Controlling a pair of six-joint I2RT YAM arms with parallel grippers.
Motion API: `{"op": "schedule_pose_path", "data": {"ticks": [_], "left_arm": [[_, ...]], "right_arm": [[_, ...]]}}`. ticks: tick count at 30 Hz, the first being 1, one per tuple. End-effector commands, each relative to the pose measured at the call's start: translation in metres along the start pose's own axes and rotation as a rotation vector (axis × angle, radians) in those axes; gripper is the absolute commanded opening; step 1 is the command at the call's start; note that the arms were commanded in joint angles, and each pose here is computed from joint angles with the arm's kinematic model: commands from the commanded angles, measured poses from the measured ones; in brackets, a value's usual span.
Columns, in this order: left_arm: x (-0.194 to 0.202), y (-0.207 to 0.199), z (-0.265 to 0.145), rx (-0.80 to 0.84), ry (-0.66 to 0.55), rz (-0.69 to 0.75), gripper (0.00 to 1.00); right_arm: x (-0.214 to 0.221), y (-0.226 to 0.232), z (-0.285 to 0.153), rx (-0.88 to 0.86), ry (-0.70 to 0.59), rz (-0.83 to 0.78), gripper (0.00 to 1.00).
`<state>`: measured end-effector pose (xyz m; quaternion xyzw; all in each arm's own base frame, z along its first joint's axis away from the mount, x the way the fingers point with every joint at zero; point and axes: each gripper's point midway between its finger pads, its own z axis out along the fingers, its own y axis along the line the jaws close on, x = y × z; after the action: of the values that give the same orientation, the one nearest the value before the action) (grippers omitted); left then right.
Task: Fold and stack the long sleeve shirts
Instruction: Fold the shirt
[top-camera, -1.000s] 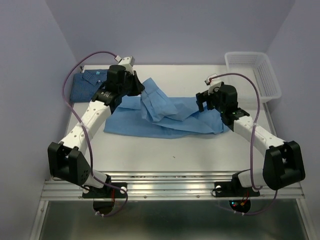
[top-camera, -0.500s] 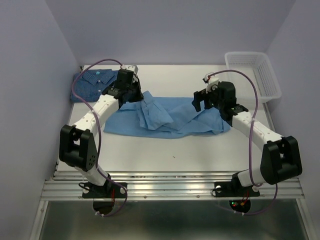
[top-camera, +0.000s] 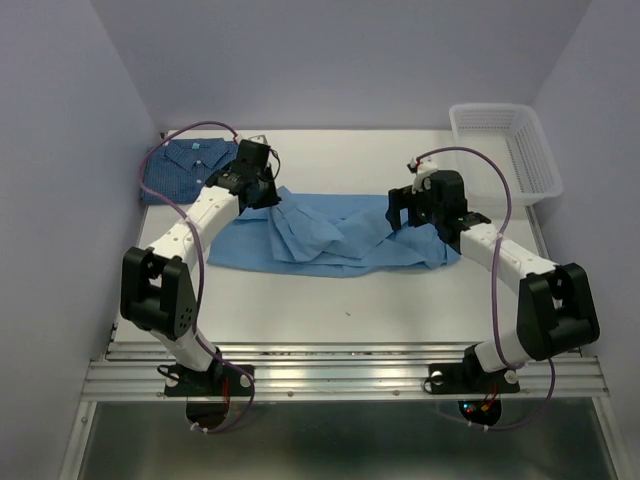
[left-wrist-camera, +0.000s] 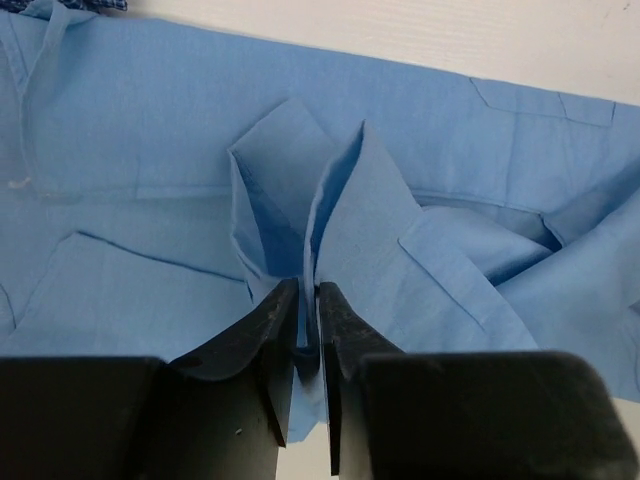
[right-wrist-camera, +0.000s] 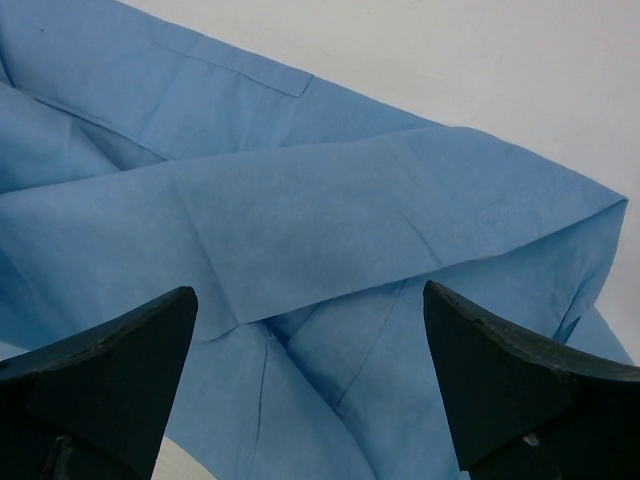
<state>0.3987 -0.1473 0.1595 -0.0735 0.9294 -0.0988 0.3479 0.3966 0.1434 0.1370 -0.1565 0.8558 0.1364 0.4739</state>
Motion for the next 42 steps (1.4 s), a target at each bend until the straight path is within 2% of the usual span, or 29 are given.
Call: {"op": "schedule_pose_path", "data": {"ticks": [1,4,10,12,15,24,26,42], "left_arm": [[-0.004,0.006,-0.004,-0.042,-0.019,0.001,0.3],[0.002,0.005,0.003,-0.037,0.004,0.008,0.39],[0.016,0.002,0.014,-0.007,0.052,0.013,0.46],[0.02,0.006,0.017,-0.028,0.062,0.016,0.56],[0.024,0.006,0.022,-0.024,0.074,0.022,0.64],[0.042,0.012,0.064,-0.059,0.153,0.018,0.66],[0.046,0.017,0.07,-0.078,0.167,0.013,0.64],[0.066,0.045,0.062,-0.185,0.203,-0.004,0.66]], "right_arm": [[-0.005,-0.001,0.0,0.017,-0.017,0.009,1.0],[-0.003,-0.002,0.001,0.021,-0.012,0.009,1.0],[-0.001,-0.002,0.002,0.022,-0.005,0.005,1.0],[0.0,-0.002,0.002,0.018,0.0,0.007,1.0],[0.002,-0.001,0.003,0.013,0.004,0.006,1.0],[0.002,-0.003,0.004,0.025,0.004,0.008,1.0],[0.002,-0.005,0.003,0.035,0.004,0.006,1.0],[0.004,0.0,0.006,0.006,0.012,0.004,1.0]]}}
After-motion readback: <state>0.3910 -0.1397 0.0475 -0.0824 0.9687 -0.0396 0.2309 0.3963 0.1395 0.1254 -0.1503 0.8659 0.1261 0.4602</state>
